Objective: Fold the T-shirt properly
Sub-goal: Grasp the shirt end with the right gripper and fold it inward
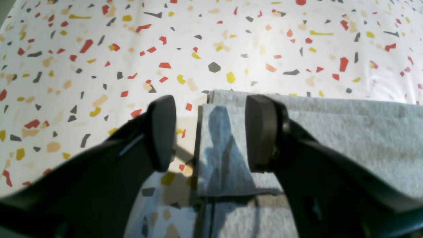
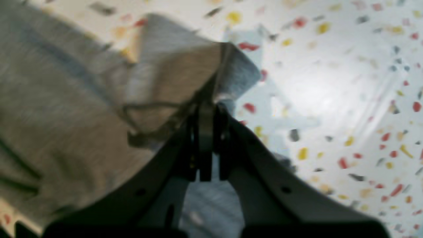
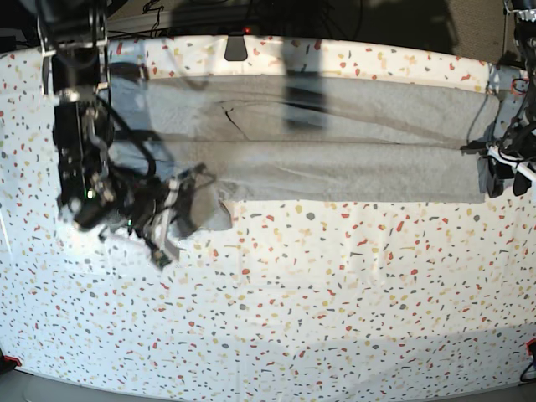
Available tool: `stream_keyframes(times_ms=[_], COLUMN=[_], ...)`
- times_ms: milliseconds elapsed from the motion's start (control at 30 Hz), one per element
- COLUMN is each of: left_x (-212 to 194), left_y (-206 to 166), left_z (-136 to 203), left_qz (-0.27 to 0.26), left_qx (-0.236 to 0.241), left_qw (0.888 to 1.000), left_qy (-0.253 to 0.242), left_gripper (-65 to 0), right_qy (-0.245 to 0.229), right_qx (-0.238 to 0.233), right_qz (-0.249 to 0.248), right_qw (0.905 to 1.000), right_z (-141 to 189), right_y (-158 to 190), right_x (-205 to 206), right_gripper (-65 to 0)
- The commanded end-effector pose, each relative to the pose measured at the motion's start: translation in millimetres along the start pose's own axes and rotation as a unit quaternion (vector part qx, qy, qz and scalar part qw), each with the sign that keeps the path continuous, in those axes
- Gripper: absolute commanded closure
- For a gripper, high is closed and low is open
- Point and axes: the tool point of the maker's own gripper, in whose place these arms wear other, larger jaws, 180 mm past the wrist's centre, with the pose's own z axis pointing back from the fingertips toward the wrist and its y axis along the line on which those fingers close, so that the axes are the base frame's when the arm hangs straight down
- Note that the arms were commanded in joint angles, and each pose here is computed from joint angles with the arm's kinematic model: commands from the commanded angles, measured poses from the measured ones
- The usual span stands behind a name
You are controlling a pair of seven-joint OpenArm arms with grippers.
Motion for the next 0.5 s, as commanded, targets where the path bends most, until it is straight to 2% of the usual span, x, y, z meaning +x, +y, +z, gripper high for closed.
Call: stream_keyframes(times_ms=[0,200,467], left_x=[21,21,20], left_y=[4,4,4], left_z=[2,2,2], left_qz=[-0.009,-0.009,-0.009], left_qx=[0.002,0.002,0.002], left_qw=[1.000,1.000,1.000], left_qy=[-0.028,-0.028,-0.028], left_gripper=[-33.1,-33.1,-33.1], right_qy=[-0.022,-0.039,-0.040], right_qx=[-0.005,0.023,0.064], right_qz=[0.012,0.040,0.034], right_qw=[0.9997,0.9981,0.9965], right_z=[10,34,45], right_y=[2,62,106], right_x=[9,-13,-39], right_gripper=[0.0,0.0,0.0])
